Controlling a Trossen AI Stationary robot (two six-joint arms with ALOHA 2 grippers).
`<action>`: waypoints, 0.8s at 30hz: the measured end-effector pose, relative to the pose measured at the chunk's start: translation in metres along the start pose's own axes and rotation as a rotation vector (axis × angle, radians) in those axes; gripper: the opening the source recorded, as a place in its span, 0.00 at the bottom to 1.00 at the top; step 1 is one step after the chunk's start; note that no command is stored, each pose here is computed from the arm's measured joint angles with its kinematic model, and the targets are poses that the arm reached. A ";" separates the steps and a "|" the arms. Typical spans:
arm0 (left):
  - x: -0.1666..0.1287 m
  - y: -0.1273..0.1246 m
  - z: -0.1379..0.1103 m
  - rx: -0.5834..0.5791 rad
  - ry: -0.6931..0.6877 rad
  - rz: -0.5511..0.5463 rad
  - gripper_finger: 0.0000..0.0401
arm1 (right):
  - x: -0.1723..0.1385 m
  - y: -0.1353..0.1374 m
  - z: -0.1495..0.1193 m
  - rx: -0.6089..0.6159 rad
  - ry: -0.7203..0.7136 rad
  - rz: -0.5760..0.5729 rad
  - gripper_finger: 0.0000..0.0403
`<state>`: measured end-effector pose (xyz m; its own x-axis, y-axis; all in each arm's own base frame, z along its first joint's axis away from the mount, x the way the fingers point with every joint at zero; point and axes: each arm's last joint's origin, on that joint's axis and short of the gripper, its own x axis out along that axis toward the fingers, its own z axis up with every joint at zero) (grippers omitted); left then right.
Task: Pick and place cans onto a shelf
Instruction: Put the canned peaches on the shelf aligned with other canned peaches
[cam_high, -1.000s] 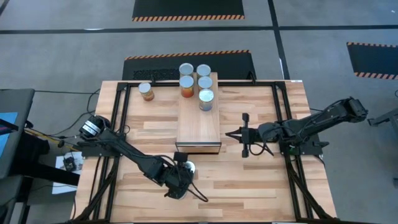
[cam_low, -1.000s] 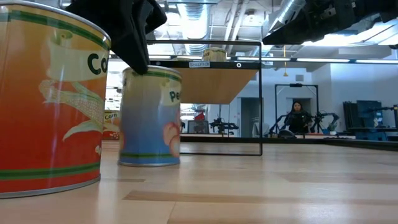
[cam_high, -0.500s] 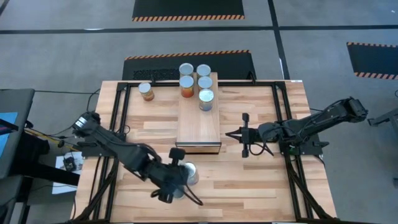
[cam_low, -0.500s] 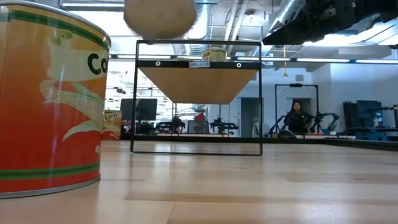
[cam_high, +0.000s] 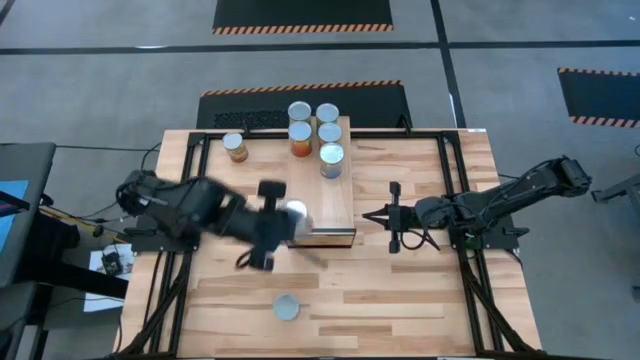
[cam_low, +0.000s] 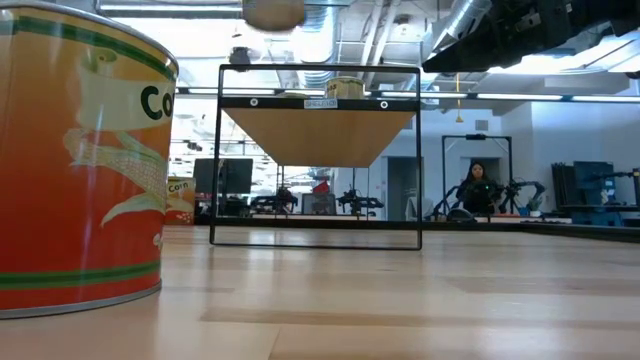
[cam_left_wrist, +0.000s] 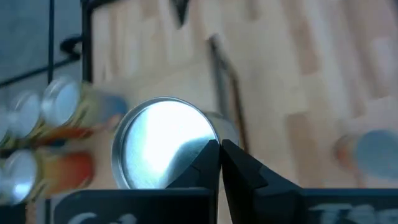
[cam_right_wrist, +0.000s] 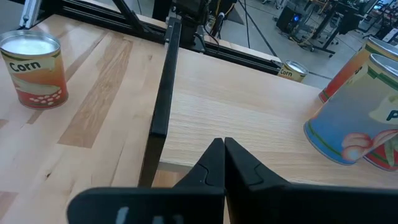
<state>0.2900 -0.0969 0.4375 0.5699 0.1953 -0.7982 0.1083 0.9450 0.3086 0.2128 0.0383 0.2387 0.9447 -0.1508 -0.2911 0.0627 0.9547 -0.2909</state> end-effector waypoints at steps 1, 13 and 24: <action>0.004 0.010 -0.001 -0.001 0.027 0.007 0.00 | 0.000 0.000 0.000 0.000 0.000 0.000 0.03; 0.067 0.109 -0.031 -0.080 0.223 0.035 0.00 | 0.000 0.000 -0.001 -0.004 0.011 0.002 0.03; 0.099 0.141 -0.046 -0.058 0.211 -0.003 0.00 | 0.000 0.000 -0.002 -0.008 0.018 0.004 0.03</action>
<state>0.3243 0.0675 0.3780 0.3857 0.2378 -0.8915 0.0594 0.9578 0.2812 0.2122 0.0382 0.2369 0.9389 -0.1521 -0.3086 0.0569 0.9533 -0.2967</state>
